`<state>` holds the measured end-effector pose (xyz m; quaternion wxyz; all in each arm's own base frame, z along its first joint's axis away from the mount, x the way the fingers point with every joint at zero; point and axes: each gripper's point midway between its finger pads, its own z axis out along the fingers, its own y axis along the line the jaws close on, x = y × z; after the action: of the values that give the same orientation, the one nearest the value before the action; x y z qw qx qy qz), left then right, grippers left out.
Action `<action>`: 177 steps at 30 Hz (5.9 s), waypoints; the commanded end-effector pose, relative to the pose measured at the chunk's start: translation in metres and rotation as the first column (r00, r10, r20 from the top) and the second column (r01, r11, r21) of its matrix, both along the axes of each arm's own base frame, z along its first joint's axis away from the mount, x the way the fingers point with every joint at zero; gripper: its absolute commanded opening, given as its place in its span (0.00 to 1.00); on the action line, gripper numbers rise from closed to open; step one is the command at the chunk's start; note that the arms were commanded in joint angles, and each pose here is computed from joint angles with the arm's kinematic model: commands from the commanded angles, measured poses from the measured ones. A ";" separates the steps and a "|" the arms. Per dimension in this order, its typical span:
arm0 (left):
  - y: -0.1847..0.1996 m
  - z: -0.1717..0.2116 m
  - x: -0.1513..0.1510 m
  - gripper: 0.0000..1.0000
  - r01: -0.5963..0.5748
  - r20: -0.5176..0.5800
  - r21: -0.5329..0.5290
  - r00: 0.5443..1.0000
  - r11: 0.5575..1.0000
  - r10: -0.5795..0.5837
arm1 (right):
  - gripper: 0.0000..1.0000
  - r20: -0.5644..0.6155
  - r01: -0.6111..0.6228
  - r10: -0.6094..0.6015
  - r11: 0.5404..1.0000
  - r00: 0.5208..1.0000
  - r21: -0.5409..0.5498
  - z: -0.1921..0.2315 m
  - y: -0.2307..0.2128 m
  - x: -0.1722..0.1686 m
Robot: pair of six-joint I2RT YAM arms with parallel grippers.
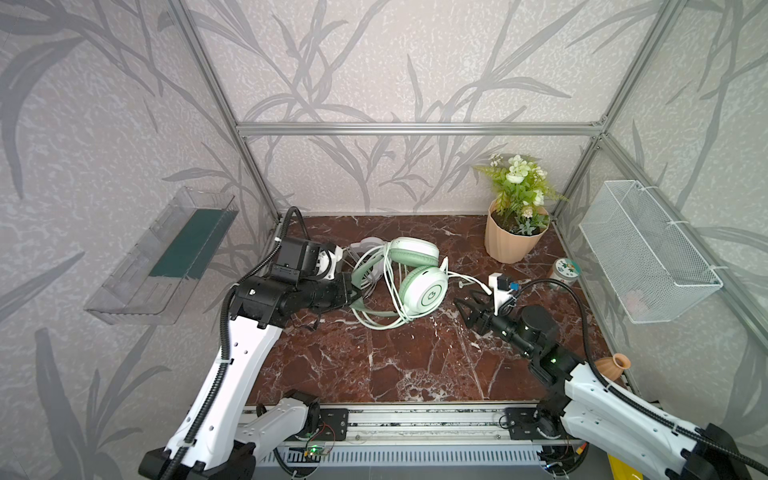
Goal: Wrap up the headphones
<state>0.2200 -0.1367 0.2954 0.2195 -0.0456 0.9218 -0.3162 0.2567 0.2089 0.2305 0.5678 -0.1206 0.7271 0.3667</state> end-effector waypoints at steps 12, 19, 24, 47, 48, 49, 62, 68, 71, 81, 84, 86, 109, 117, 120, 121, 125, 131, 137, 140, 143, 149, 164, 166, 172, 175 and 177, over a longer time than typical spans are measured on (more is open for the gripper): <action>-0.009 0.027 0.002 0.00 0.035 0.092 -0.079 0.995 0.996 -0.027 | 0.24 0.160 0.022 -0.018 0.999 0.987 -0.025 0.046 0.004 0.013; -0.002 0.015 0.010 0.00 -0.005 0.075 -0.045 0.997 0.999 0.009 | 0.01 0.115 -0.106 0.108 0.994 0.987 -0.021 0.042 0.016 -0.033; 0.004 0.002 0.021 0.00 -0.044 0.046 -0.040 0.998 0.998 0.046 | 0.00 0.110 -0.231 0.239 0.970 0.965 -0.079 0.035 0.026 -0.086; -0.014 -0.012 0.006 0.00 0.098 0.105 -0.096 0.991 0.991 -0.088 | 0.00 0.481 0.175 -0.071 0.969 0.874 -0.175 0.199 -0.025 -0.061; -0.015 -0.013 0.004 0.00 0.106 0.108 -0.099 0.990 0.989 -0.096 | 0.00 0.496 0.204 -0.094 0.964 0.863 -0.171 0.209 -0.027 -0.056; -0.016 -0.012 0.003 0.00 0.116 0.115 -0.101 0.988 0.988 -0.105 | 0.00 0.511 0.234 -0.120 0.958 0.851 -0.166 0.218 -0.029 -0.052; -0.037 -0.005 -0.026 0.00 0.277 0.215 -0.123 0.945 0.953 -0.247 | 0.00 0.401 0.445 -0.404 0.895 0.823 -0.011 0.269 -0.069 0.046; -0.045 0.023 -0.043 0.00 0.342 0.293 -0.208 0.916 0.916 -0.275 | 0.00 0.279 0.485 -0.464 0.874 0.841 -0.008 0.230 -0.079 0.113; -0.049 0.036 -0.052 0.00 0.374 0.318 -0.254 0.903 0.892 -0.288 | 0.00 0.170 0.481 -0.472 0.876 0.865 -0.015 0.197 -0.088 0.157; -0.054 0.075 -0.092 0.00 0.489 0.423 -0.302 0.838 0.818 -0.345 | 0.00 -0.050 0.476 -0.488 0.866 0.871 -0.152 0.082 -0.089 0.234; -0.051 0.101 -0.104 0.00 0.513 0.487 -0.320 0.810 0.797 -0.325 | 0.00 -0.116 0.447 -0.467 0.879 0.876 -0.163 0.049 -0.083 0.234; -0.051 0.120 -0.108 0.00 0.520 0.514 -0.341 0.801 0.783 -0.308 | 0.00 -0.154 0.438 -0.466 0.880 0.871 -0.185 0.029 -0.077 0.226; -0.051 0.111 -0.053 0.00 0.249 0.223 -0.401 0.960 0.882 -0.170 | 0.60 -0.157 0.176 -0.204 0.969 0.966 -0.176 -0.033 -0.024 0.046; -0.047 0.081 -0.040 0.00 0.181 0.112 -0.306 0.982 0.935 -0.153 | 0.68 0.006 -0.013 0.013 0.999 1.000 -0.041 0.000 0.000 0.011; -0.048 0.074 -0.038 0.00 0.173 0.083 -0.295 0.984 0.940 -0.155 | 0.69 0.077 -0.078 0.081 0.996 0.994 -0.049 0.011 0.023 0.005; -0.048 0.071 -0.038 0.00 0.170 0.076 -0.291 0.985 0.942 -0.155 | 0.68 0.110 -0.099 0.103 0.994 0.989 -0.040 0.017 0.031 0.004; -0.048 0.067 -0.036 0.00 0.161 0.057 -0.277 0.987 0.947 -0.151 | 0.69 0.189 -0.181 0.179 0.983 0.966 -0.004 0.034 0.073 0.008; -0.051 0.064 -0.035 0.00 0.161 0.037 -0.258 0.987 0.953 -0.157 | 0.70 0.268 -0.249 0.242 0.968 0.933 -0.008 0.032 0.138 0.018; -0.052 0.062 -0.033 0.00 0.156 0.024 -0.250 0.988 0.955 -0.155 | 0.93 0.332 -0.282 0.247 0.958 0.910 0.060 0.013 0.183 0.039; -0.052 0.060 -0.032 0.00 0.150 0.016 -0.245 0.988 0.958 -0.151 | 0.96 0.309 -0.312 0.282 0.948 0.908 0.053 0.000 0.206 0.045; -0.049 0.056 -0.033 0.00 0.139 0.003 -0.228 0.990 0.964 -0.142 | 0.96 0.327 -0.329 0.310 0.944 0.893 0.003 -0.012 0.224 0.034; -0.047 0.052 -0.032 0.00 0.126 -0.008 -0.217 0.991 0.968 -0.130 | 0.92 0.285 -0.346 0.331 0.938 0.900 0.001 -0.037 0.242 0.042; -0.042 0.050 -0.034 0.00 0.101 -0.014 -0.193 0.994 0.976 -0.106 | 0.65 0.243 -0.202 0.188 0.979 0.952 0.035 -0.051 0.188 0.078; -0.041 0.049 -0.033 0.00 0.101 -0.015 -0.189 0.994 0.977 -0.105 | 0.73 0.262 -0.237 0.221 0.971 0.939 0.031 -0.042 0.178 0.068; -0.042 0.048 -0.030 0.00 0.102 -0.017 -0.175 0.994 0.979 -0.106 | 0.82 0.287 -0.386 0.370 0.922 0.883 -0.001 -0.035 0.189 0.009; -0.042 0.047 -0.028 0.00 0.100 -0.021 -0.174 0.994 0.980 -0.106 | 0.83 0.310 -0.432 0.419 0.901 0.853 -0.027 -0.036 0.208 -0.018; -0.042 0.047 -0.027 0.00 0.098 -0.021 -0.173 0.994 0.980 -0.103 | 0.83 0.316 -0.452 0.434 0.892 0.844 -0.018 -0.033 0.217 -0.026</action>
<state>0.1918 -0.1732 0.3197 0.1595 -0.0422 0.9100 -0.3804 0.2443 0.4171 0.1838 0.5654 -0.3106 0.6001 0.4730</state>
